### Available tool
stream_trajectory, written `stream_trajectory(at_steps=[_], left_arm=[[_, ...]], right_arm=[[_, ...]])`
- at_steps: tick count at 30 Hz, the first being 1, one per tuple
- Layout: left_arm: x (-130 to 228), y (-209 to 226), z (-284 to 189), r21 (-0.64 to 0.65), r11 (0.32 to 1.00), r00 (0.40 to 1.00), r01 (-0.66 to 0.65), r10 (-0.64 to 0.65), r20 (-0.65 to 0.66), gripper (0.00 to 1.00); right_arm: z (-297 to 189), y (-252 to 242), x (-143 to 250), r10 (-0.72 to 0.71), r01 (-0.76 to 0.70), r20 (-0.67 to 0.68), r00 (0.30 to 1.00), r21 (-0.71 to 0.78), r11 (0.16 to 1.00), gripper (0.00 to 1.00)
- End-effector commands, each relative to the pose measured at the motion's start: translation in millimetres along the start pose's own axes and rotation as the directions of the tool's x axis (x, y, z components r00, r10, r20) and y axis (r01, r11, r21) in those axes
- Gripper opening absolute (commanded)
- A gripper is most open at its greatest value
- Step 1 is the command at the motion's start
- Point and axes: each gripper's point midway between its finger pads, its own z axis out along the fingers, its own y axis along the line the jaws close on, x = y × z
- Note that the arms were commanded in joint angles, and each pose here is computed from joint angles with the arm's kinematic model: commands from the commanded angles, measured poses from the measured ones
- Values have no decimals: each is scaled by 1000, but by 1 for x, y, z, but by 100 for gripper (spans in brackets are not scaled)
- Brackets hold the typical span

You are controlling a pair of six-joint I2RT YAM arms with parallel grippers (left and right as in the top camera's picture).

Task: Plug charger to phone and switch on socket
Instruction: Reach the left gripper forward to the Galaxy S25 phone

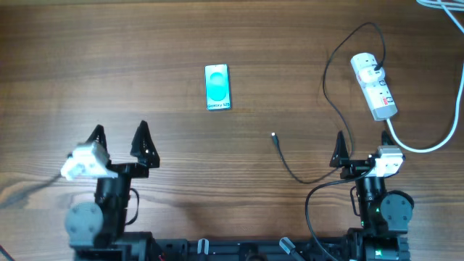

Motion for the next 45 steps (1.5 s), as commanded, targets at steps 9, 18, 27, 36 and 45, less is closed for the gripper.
stream_trajectory(at_steps=[9,18,27,36,45], left_arm=[[20,-70,81,-87,964,469,250,-200,-860,100],[86,-65,115,-169,929,244,329,-256,-935,40],[159,-63,114,-238,971,163,18,-238,-958,10],[255,-56,110,-219,952,6,-214,-223,-975,100],[279,-49,175,-199,955,225,-219,-149,-963,100]], right_arm=[[-1,-3,-3,-18,17,13,1000,18,1000,100],[-1,-3,-3,-17,17,13,1000,18,1000,100],[-1,-3,-3,-18,18,13,1000,18,1000,100],[-1,-3,-3,-18,18,13,1000,18,1000,100],[-1,-3,-3,-18,17,13,1000,18,1000,100]])
